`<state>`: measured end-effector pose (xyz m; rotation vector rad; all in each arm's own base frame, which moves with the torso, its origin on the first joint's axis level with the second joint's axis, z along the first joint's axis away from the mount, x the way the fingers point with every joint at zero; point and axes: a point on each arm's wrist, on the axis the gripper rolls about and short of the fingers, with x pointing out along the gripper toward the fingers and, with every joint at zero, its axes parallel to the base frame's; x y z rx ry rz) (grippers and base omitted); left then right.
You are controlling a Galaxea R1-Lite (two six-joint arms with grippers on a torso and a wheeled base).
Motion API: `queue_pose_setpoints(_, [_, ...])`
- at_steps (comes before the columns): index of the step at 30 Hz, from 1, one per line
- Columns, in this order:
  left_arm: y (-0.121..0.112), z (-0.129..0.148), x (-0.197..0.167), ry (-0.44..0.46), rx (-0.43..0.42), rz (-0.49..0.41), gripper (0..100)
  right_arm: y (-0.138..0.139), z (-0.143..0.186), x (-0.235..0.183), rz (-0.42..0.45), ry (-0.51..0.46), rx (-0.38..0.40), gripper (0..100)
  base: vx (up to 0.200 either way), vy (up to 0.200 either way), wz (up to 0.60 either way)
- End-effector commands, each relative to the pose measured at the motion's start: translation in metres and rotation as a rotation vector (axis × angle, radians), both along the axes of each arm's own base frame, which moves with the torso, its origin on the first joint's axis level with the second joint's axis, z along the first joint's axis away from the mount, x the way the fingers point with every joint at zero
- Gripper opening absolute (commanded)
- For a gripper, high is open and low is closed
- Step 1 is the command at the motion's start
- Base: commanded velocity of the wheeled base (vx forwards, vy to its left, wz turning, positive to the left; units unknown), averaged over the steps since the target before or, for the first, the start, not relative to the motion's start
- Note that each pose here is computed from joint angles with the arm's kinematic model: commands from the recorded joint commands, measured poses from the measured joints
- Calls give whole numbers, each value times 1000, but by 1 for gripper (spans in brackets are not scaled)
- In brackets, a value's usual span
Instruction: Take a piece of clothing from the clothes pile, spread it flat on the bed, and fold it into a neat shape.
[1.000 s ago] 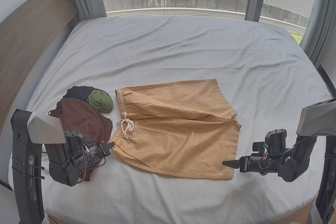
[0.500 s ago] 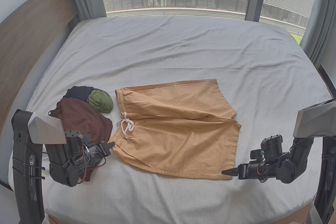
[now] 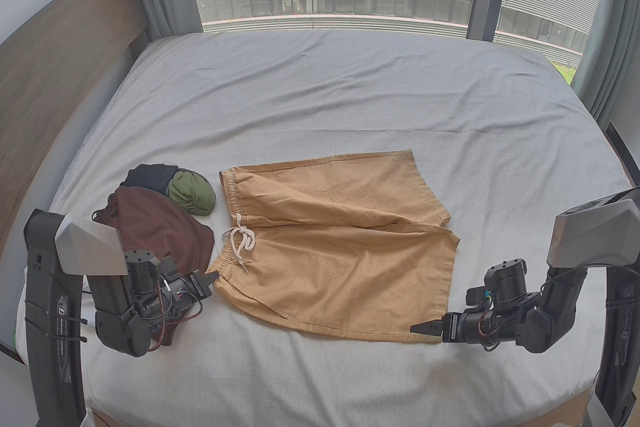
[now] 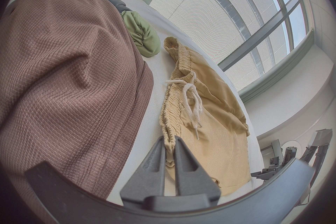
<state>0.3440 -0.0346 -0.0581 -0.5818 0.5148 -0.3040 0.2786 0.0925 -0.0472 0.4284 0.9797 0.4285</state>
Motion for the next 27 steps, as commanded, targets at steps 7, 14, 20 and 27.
queue_pose_setpoints(7, [0, -1, -1, 5, 0, -1, 0, 1, -1, 0, 1, 2, 0, 100, 0, 0, 0])
queue_pose_setpoints(14, [-1, -2, -1, 2, 0, -2, 0, 0, -1, 2, -5, -6, 0, 0, 0, 0, 0])
queue_pose_setpoints(20, [-1, -3, -1, 5, 0, -4, 0, -1, -1, 1, -7, -4, -3, 0, 0, 0, 0])
queue_pose_setpoints(27, [-2, -2, -3, 11, -1, -8, 0, -2, 0, -1, -16, -3, -13, 0, 0, 0, 0])
